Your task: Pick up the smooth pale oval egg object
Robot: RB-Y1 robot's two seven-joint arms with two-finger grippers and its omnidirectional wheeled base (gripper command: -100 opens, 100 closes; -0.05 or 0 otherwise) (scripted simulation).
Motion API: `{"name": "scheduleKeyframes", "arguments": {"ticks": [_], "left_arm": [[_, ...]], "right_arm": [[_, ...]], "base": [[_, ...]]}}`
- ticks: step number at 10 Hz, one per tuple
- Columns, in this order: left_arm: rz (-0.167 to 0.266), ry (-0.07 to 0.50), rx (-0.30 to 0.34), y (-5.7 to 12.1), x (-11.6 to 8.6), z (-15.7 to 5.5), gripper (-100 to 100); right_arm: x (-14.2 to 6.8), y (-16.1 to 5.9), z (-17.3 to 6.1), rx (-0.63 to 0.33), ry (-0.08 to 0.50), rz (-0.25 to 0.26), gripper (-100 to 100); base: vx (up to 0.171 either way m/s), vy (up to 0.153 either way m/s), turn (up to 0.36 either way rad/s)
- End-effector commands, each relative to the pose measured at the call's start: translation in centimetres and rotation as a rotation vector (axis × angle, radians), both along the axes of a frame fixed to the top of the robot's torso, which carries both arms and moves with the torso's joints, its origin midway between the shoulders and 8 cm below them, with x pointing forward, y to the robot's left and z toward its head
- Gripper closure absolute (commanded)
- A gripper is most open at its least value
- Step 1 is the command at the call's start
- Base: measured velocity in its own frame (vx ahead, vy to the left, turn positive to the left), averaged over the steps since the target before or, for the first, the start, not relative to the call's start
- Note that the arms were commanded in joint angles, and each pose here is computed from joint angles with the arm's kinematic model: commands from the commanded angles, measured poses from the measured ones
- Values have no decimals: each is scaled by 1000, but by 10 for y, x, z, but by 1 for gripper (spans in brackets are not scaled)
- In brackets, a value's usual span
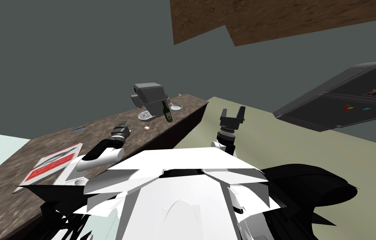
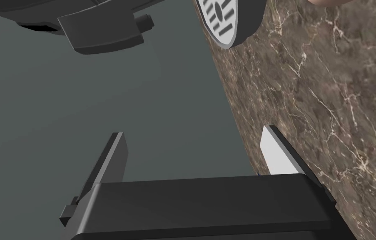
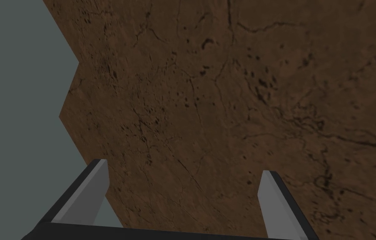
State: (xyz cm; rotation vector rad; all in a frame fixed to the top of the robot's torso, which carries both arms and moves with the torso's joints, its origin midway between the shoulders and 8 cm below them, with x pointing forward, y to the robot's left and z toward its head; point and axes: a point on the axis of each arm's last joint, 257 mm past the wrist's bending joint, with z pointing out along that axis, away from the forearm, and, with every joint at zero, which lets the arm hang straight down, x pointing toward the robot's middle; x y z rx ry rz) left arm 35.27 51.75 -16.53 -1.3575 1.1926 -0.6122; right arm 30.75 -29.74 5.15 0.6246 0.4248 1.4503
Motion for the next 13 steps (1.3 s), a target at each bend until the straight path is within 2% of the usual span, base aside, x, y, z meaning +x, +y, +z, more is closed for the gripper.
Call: {"name": "scheduleKeyframes", "arguments": {"ticks": [1,3,4,6,7,9,10,13], "left_arm": [[10,26,0,4,-3,-4,-100],[32,107,14,20,-14,-14,-100],[37,118,10,21,-15,-17,-100],[53,202,23,33,-27,-27,-100],[57,212,20,34,-29,-30,-100],[69,297,30,43,-42,-41,-100],[72,304,28,44,-43,-43,-100],[88,438,32,54,-66,-63,-100]], "right_arm": [[0,0,0,0,0,0,0],[0,0,0,0,0,0,0],[0,0,0,0,0,0,0],[0,0,0,0,0,0,0],[0,0,0,0,0,0,0],[0,0,0,0,0,0,0],[0,0,0,0,0,0,0],[0,0,0,0,0,0,0]], "base": [[25,8,-37],[31,8,-95],[26,11,-49],[30,17,-125],[23,20,-60],[29,23,-127],[26,22,-52],[40,26,-145]]}}
